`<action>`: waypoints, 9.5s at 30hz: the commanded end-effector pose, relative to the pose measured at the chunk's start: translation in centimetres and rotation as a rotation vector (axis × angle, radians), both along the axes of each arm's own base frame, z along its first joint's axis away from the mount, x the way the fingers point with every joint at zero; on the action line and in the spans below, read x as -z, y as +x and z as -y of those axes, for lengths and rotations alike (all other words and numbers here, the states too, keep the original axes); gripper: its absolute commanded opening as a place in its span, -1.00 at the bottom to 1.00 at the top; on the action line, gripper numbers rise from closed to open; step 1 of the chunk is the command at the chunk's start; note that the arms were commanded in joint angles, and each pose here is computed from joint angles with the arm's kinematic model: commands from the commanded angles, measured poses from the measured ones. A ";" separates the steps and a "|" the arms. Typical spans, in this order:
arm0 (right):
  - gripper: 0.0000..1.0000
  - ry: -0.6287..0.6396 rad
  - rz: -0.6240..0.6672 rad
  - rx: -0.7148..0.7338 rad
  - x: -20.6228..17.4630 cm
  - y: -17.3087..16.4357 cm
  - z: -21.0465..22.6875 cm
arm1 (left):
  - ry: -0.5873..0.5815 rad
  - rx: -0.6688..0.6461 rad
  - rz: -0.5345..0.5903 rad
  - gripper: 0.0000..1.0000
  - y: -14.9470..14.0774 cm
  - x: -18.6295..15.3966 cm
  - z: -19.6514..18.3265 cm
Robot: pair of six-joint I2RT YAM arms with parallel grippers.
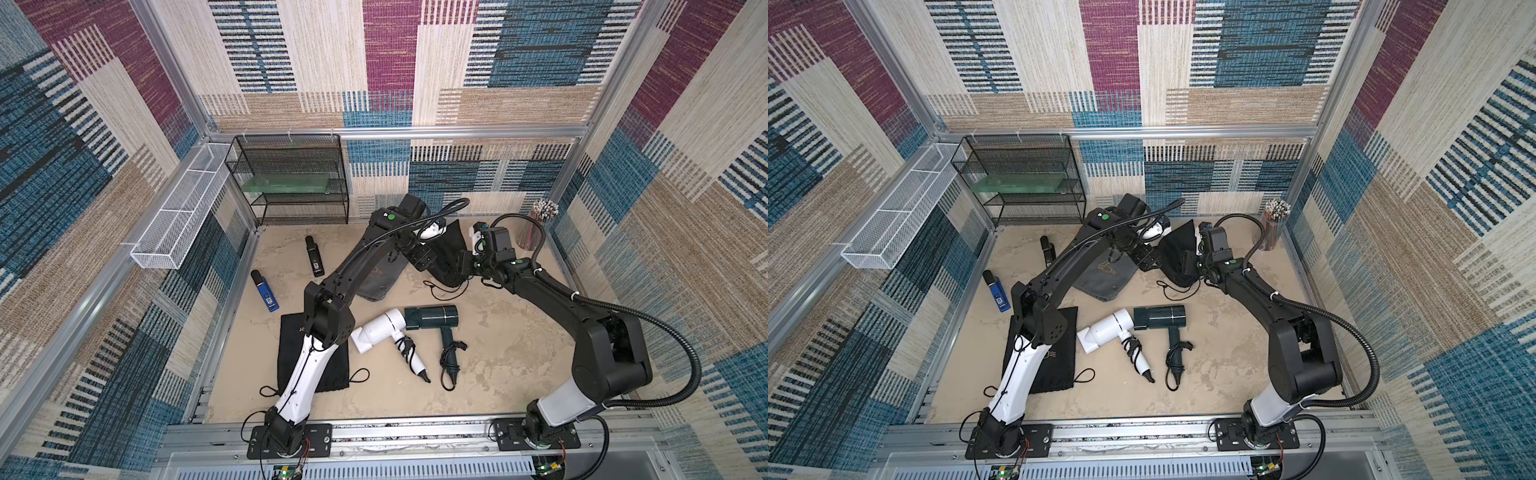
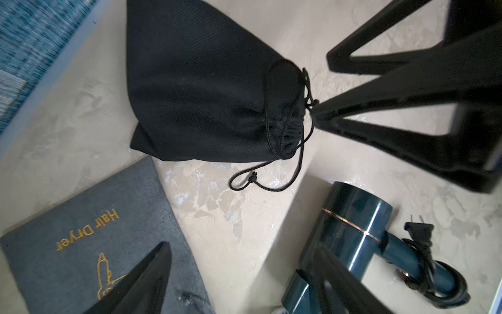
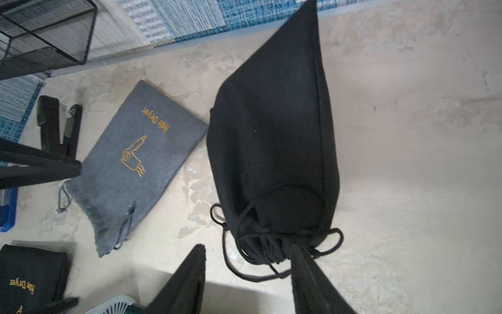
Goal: Pack away hair dryers
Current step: Place the drawstring bag at the center of the board, then adjust the drawstring bag at the center of the board, then pick up the hair dryer from the center of the board, then fold the hair dryer.
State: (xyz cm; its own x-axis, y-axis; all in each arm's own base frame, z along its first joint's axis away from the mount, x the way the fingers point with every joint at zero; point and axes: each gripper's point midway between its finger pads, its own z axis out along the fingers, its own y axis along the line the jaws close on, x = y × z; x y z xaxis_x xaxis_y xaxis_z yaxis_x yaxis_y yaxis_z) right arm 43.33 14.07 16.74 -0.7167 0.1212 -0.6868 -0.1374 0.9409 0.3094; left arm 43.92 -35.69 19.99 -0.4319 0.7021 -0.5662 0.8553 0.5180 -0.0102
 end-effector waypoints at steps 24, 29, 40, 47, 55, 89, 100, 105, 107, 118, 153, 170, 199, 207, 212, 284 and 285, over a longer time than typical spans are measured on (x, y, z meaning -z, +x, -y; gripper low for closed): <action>-0.07 -0.145 -0.129 0.067 8.5 5.8 0.5 | 0.166 -0.127 -0.111 0.56 -8.2 -0.1 -15.1; -0.07 -0.158 -0.145 0.122 8.4 5.2 3.8 | 0.145 -0.126 -0.128 0.55 -8.6 0.1 -15.0; 0.08 -0.107 0.002 0.071 0.3 2.1 1.6 | 0.129 -0.127 -0.059 0.64 -7.8 -1.6 -15.2; 0.28 0.082 -0.063 0.004 -3.1 -8.5 -5.7 | 0.012 -0.206 0.021 0.76 -5.6 -6.7 -14.2; 0.43 0.143 -0.247 0.049 -0.2 -20.5 -8.6 | -0.134 -0.180 -0.033 0.83 -5.4 -8.1 -11.6; 0.37 -0.084 -0.482 0.210 12.5 -21.2 -5.3 | -0.142 -0.120 -0.166 0.78 -6.9 -4.4 -10.2; 0.11 -0.225 -0.444 0.200 14.3 -21.6 -4.2 | -0.132 -0.038 -0.159 0.73 -8.4 -4.5 -8.7; -0.24 -0.284 -0.435 0.200 14.6 -22.3 -3.6 | -0.118 -0.029 -0.128 0.72 -8.4 -5.1 -8.1; -0.43 -0.286 -0.419 0.202 14.4 -22.4 -3.5 | -0.128 -0.038 -0.119 0.72 -8.1 -5.8 -7.9; -0.97 -0.203 -0.124 0.180 7.9 -20.0 -3.1 | -0.304 0.074 -0.066 0.82 -9.3 -14.8 -5.0; -1.00 -0.626 0.595 0.075 -11.5 -16.7 -6.0 | -0.327 0.443 -0.128 0.99 -16.5 -14.9 -3.9; -1.00 -0.693 0.632 0.097 -11.7 -18.1 -7.3 | -0.263 0.509 -0.178 0.84 -17.7 -12.5 -4.8; -0.76 -0.628 0.647 0.135 -12.2 -18.0 -8.5 | -0.334 0.517 -0.326 -0.95 -19.4 -11.8 -4.1; 0.51 -0.531 0.565 0.123 -12.6 -18.8 -5.8 | -0.275 0.560 -0.209 -1.00 -18.8 -12.3 -5.0; 0.54 -0.419 0.496 -0.155 -11.9 -20.6 -7.9 | -0.254 0.585 -0.124 -1.00 -18.3 -13.3 -5.4; -0.10 0.407 0.231 -0.879 -15.5 -25.8 -10.3 | -0.516 0.634 -0.200 -1.00 -21.2 -18.4 -3.9; -0.09 0.414 0.230 -0.883 -15.6 -26.0 -10.2 | -0.512 0.633 -0.199 -1.00 -21.1 -18.3 -3.9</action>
